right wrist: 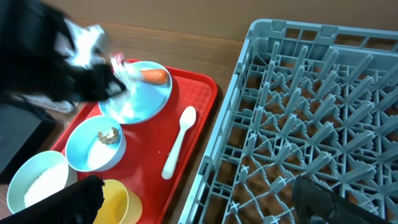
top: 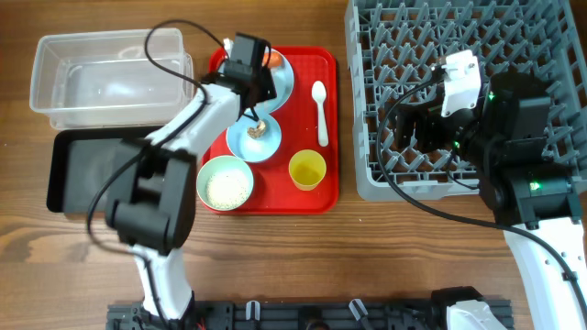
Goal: Sort waste into correct bins and load items into the dishwasher rack
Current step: 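Carry the wrapper and tissue left and drop into the clear bin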
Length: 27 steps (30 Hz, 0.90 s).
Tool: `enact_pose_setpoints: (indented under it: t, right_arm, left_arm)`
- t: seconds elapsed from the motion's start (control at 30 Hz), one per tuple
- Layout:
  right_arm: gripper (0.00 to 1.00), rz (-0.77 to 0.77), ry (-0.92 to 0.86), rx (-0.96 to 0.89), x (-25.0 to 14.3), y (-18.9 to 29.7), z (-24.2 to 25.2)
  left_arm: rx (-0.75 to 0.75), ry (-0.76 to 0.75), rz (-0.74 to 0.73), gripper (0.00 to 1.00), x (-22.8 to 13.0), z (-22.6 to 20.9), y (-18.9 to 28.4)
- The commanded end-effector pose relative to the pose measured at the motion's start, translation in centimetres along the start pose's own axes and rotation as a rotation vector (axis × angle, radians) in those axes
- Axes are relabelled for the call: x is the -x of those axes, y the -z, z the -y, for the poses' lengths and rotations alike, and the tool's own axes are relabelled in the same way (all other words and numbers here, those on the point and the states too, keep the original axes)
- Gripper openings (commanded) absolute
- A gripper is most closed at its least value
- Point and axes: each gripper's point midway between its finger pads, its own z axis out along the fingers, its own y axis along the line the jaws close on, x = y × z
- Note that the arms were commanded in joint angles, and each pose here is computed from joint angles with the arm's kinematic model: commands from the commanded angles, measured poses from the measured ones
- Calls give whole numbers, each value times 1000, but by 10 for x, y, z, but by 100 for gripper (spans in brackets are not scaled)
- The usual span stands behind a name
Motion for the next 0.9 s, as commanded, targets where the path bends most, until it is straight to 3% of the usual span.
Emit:
enact_pose_setpoints:
  t: [0.0, 0.17, 0.43, 0.47, 0.53, 0.57, 0.6, 0.63, 0.77, 0.87]
  right_arm:
    - [100, 22, -8, 15, 10, 2, -2]
    - [100, 23, -25, 15, 10, 2, -2]
    - [100, 23, -25, 16, 10, 2, -2]
    - [99, 23, -26, 15, 10, 2, -2]
    - [100, 23, -26, 16, 10, 2, -2]
    - [100, 23, -26, 16, 10, 2, -2]
    - [100, 23, -26, 16, 10, 2, -2]
    - [100, 22, -26, 16, 10, 2, -2]
    - [100, 22, -26, 15, 10, 2, -2]
    - [100, 22, -26, 15, 10, 2, -2]
  left_arm:
    - [-54, 28, 233, 4, 74, 13, 93]
    - [130, 103, 295, 4, 95, -52, 125]
    - [365, 294, 264, 4, 106, -191, 107]
    - [377, 306, 261, 8, 106, -200, 104]
    - [399, 324, 248, 33, 104, -215, 95]
    - [409, 330, 236, 59, 101, -220, 89]
    - [416, 334, 227, 96, 99, -225, 83]
    - [417, 334, 228, 100, 99, -226, 78]
    - [404, 331, 247, 100, 104, -224, 77]
    - [267, 226, 229, 100, 112, -197, 84]
